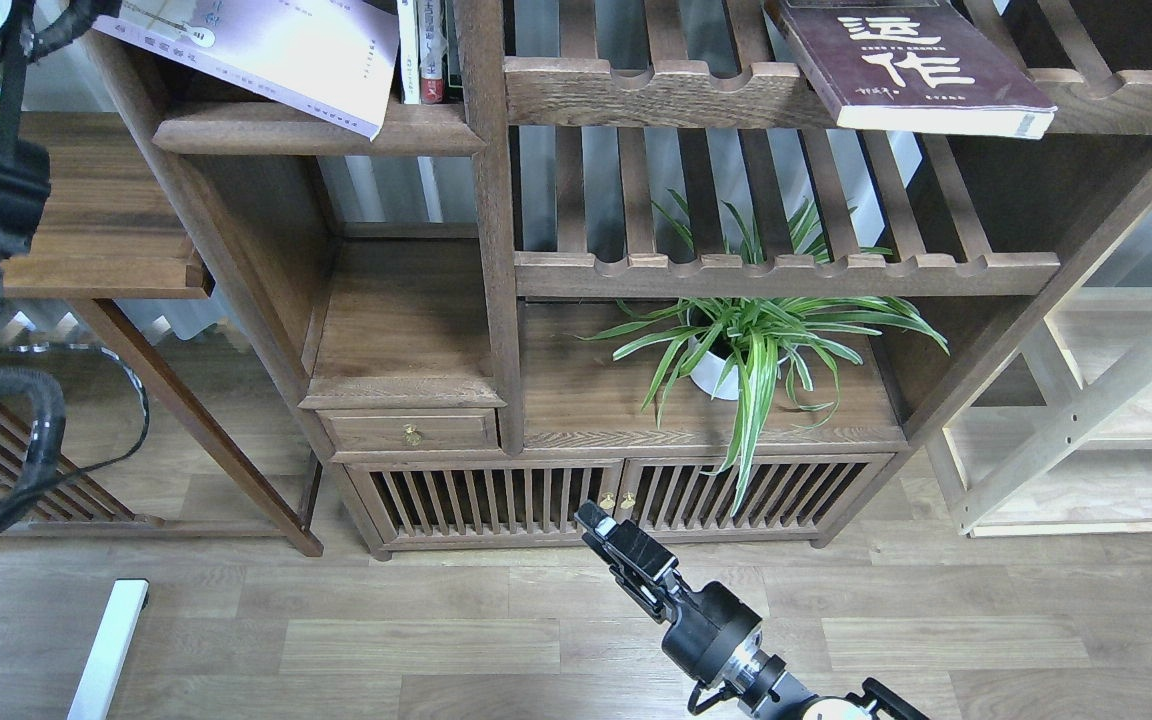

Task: Organize books on shelf
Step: 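Withdraw the left gripper down from the upper shelf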

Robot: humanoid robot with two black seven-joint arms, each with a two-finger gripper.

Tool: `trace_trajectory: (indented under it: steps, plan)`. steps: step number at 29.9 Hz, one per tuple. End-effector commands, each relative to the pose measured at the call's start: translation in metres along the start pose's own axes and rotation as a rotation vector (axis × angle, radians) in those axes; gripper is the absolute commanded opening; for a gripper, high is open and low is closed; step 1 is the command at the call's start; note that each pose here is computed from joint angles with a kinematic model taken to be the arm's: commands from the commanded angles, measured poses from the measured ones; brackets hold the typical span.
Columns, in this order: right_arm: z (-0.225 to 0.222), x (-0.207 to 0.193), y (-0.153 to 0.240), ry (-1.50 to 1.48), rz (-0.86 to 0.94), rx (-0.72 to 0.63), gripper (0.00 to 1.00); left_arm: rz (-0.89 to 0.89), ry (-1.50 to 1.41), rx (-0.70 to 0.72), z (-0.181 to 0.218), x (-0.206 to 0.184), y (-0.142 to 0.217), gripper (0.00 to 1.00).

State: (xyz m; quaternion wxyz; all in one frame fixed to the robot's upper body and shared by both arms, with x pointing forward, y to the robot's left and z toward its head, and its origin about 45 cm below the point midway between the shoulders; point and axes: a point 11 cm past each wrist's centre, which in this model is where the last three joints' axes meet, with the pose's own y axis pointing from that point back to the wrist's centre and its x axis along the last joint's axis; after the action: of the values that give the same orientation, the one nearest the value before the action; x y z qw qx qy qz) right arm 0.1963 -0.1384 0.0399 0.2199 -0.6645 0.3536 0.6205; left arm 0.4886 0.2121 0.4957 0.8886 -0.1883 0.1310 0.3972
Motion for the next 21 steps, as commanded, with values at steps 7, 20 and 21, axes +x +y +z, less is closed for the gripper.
trace_trajectory:
  steps: [7,20,21]
  plan:
    - [0.000,0.001,0.001,0.002,0.003,-0.001,0.60,-0.205,0.061,-0.063,0.004,-0.016,0.009,0.94]
    - [-0.004,0.003,0.004,0.008,0.010,0.004,0.60,-0.234,0.264,-0.182,-0.007,-0.004,0.021,0.96]
    - [-0.004,0.003,0.004,0.008,0.010,0.004,0.60,-0.225,0.286,-0.213,-0.012,-0.002,0.021,0.94]
